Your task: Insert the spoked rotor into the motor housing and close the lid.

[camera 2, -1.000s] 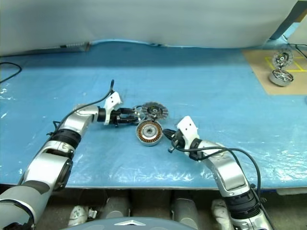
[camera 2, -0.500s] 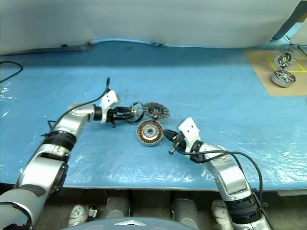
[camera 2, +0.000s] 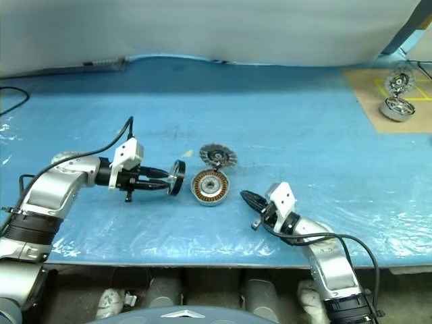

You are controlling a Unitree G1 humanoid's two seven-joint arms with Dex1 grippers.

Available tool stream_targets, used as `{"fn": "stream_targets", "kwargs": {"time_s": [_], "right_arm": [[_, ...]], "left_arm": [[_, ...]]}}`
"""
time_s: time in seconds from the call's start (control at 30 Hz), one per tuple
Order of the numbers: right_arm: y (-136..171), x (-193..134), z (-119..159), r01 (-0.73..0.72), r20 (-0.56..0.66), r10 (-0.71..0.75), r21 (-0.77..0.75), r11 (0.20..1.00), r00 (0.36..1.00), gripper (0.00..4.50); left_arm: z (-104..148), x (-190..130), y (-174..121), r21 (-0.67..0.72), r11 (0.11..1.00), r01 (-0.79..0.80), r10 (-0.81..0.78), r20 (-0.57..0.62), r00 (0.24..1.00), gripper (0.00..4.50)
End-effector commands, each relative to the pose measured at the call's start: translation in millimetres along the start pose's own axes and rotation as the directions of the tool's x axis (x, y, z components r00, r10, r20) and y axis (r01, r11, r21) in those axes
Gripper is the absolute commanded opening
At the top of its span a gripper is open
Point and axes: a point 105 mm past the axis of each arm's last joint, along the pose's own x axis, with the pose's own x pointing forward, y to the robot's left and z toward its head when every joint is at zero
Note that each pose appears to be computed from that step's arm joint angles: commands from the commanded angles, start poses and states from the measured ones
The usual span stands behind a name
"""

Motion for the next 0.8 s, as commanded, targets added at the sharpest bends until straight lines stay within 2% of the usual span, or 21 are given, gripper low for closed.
{"fn": "stream_targets", "kwargs": {"time_s": [0.03, 0.4, 0.8], "right_arm": [[6, -1, 6, -0.063, 0.028, 0.063, -0.005, 0.998, 0.998, 0.00], [12, 7, 4, -0.141, 0.008, 0.141, -0.027, 0.990, 0.990, 0.00], [19, 12, 0, -0.167, -0.006, 0.167, -0.026, 0.986, 0.986, 0.00]], "left_arm": [[20, 2, -8, 0.042, 0.998, 0.036, -0.037, 0.030, 0.999, 1.00], [28, 43, -12, 0.127, 0.984, 0.125, -0.122, -0.035, 0.992, 1.00], [20, 53, -1, 0.154, 0.981, 0.117, -0.101, -0.108, 0.989, 1.00]]}}
